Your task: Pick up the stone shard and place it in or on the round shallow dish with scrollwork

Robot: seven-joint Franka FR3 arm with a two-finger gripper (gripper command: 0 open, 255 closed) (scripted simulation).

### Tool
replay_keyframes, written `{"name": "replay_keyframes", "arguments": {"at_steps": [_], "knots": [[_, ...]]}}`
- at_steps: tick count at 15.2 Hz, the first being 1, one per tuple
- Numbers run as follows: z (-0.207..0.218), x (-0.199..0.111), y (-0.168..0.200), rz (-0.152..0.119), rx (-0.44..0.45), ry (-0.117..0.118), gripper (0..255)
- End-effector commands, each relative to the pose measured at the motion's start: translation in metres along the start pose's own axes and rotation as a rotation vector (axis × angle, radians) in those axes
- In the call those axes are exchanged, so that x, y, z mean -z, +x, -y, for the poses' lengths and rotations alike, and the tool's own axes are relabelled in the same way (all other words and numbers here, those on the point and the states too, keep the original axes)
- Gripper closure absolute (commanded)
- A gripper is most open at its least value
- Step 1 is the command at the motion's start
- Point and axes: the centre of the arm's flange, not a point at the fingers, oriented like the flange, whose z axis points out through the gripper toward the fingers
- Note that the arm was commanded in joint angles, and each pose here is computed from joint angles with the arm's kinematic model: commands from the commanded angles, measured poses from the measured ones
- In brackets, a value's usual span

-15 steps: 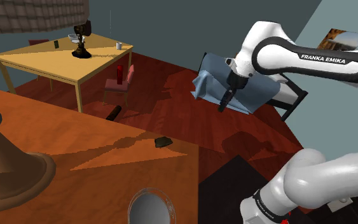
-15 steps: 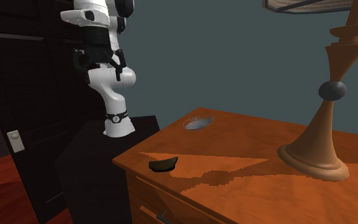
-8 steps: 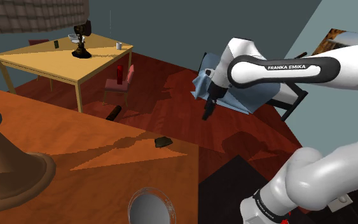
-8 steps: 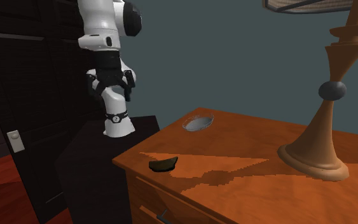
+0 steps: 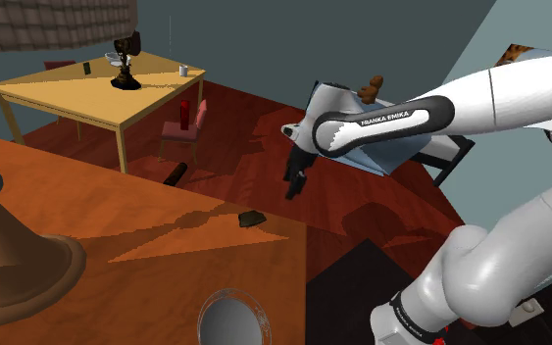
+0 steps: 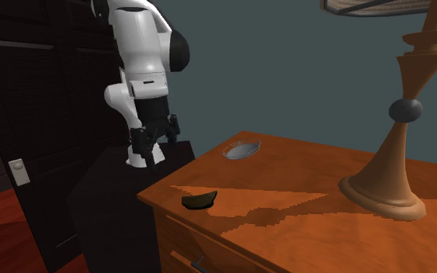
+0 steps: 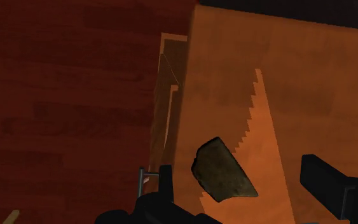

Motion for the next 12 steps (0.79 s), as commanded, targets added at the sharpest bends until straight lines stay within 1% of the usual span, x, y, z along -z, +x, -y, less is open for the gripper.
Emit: {"name": "replay_keyframes", "arguments": {"at_steps": [1,8,9,12], "knots": [[0.001,-0.024,0.019,-0.008,0.079,0.006,0],[0.014,-0.093,0.075,-0.032,0.343,0.029,0],[0.015,-0.097,0.077,-0.033,0.358,0.030,0],[0.015,-0.113,0.078,-0.033,0.358,0.030,0]]}}
